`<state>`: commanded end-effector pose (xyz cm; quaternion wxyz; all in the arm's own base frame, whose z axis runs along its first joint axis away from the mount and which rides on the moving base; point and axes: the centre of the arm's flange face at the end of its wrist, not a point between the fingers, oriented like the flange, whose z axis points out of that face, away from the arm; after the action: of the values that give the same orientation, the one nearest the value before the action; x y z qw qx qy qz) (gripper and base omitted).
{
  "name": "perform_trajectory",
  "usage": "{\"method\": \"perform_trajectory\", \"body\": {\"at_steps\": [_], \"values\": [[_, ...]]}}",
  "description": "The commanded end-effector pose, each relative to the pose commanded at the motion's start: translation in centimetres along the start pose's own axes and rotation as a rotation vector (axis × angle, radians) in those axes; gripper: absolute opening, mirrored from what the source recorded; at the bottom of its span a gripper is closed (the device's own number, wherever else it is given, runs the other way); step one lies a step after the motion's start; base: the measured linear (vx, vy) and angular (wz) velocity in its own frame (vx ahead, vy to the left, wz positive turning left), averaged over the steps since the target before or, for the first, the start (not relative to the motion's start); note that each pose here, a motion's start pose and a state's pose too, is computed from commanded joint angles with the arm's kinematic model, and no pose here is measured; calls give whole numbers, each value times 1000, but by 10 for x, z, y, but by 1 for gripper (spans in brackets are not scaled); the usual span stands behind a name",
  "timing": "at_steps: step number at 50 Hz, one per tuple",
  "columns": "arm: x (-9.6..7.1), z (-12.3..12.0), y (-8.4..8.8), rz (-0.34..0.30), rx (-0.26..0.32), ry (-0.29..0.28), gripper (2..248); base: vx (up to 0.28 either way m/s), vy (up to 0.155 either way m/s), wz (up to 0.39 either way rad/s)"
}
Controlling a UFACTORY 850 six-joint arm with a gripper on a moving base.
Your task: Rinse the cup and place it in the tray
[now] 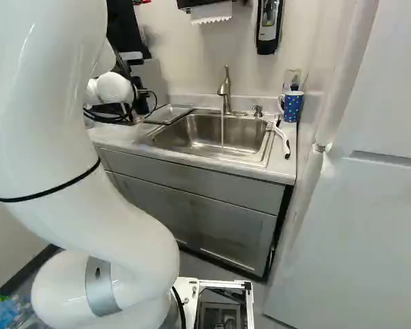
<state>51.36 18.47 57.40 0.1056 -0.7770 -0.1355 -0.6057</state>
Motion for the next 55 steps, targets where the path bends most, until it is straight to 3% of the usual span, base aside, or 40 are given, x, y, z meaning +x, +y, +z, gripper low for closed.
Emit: {"method": "perform_trajectory", "body": {"at_steps": [55], "values": [[-2,1,89,41,-157,-16,124,0,0,0]]}}
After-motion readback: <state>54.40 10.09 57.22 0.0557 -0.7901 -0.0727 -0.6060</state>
